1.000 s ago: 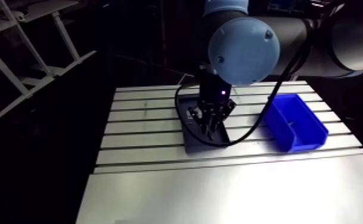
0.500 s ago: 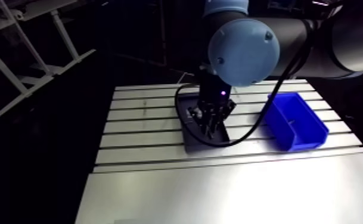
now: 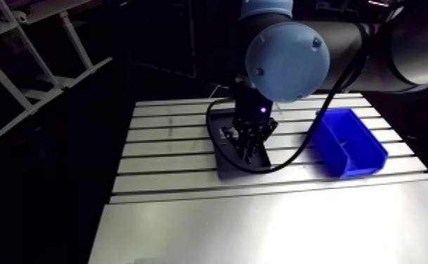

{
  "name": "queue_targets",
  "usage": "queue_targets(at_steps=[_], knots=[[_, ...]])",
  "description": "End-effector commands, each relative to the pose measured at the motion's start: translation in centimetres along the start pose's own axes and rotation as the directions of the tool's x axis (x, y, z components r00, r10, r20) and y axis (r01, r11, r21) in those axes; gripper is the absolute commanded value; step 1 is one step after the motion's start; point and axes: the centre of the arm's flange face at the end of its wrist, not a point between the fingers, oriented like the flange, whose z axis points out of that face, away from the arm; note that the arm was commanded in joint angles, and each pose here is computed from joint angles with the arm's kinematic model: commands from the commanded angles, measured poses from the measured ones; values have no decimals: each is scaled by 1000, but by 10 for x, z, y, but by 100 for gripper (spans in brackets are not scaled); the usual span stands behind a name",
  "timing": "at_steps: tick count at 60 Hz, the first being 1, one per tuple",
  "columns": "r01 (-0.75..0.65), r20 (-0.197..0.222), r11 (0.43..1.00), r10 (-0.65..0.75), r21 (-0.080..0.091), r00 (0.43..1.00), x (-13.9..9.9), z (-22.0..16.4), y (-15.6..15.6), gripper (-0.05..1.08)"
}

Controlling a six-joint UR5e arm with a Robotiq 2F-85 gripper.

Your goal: Pick up the M10 bolt from the tray and put it into the blue bin.

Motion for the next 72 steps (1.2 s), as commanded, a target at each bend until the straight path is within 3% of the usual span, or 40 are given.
queue_targets(at_steps=[1, 36, 72], knots=[[0, 1, 1000, 0, 0, 1000, 0, 0, 0, 70], [2, 2, 1000, -2, 1, 1000, 0, 1, 0, 72], [2, 2, 1000, -2, 1, 1000, 0, 1, 0, 85]])
